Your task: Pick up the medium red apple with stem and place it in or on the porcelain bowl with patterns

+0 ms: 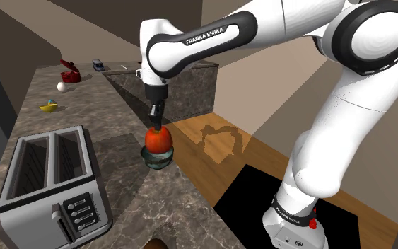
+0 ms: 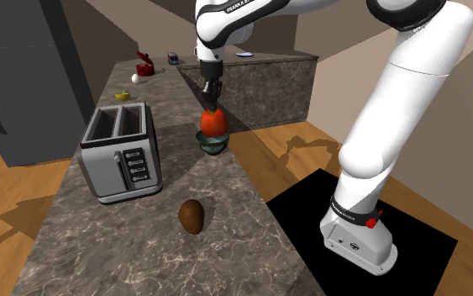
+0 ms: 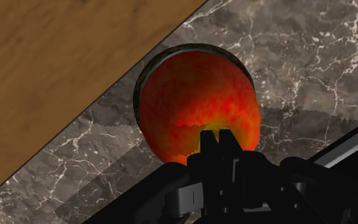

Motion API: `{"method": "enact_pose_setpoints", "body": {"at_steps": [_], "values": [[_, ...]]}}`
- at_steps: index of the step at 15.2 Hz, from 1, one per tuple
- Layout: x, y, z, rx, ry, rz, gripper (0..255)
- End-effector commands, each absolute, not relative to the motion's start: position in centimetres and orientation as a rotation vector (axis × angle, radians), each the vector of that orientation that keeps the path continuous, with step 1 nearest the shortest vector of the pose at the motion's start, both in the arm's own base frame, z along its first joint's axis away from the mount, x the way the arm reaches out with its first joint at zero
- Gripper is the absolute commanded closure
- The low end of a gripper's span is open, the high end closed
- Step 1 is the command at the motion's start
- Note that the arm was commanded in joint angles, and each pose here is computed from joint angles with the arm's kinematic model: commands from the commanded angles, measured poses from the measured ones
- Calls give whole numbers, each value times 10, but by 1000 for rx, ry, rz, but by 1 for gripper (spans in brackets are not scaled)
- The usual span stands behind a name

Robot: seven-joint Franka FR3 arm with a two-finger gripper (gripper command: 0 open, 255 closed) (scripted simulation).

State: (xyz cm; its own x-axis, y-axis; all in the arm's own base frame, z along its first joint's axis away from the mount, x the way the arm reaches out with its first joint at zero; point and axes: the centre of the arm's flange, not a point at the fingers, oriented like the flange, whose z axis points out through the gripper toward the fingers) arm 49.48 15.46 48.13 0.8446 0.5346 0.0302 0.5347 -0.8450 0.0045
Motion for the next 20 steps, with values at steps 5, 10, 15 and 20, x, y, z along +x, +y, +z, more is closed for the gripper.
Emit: {"method": "enact_pose_setpoints", "body": {"at_steps": [5, 10, 15, 20], "values": [[495, 154, 479, -3013, -873, -49, 255], [495, 154, 479, -3013, -873, -49, 0], [494, 154, 505, -3013, -873, -49, 0], [494, 154, 529, -3013, -873, -49, 0]]}}
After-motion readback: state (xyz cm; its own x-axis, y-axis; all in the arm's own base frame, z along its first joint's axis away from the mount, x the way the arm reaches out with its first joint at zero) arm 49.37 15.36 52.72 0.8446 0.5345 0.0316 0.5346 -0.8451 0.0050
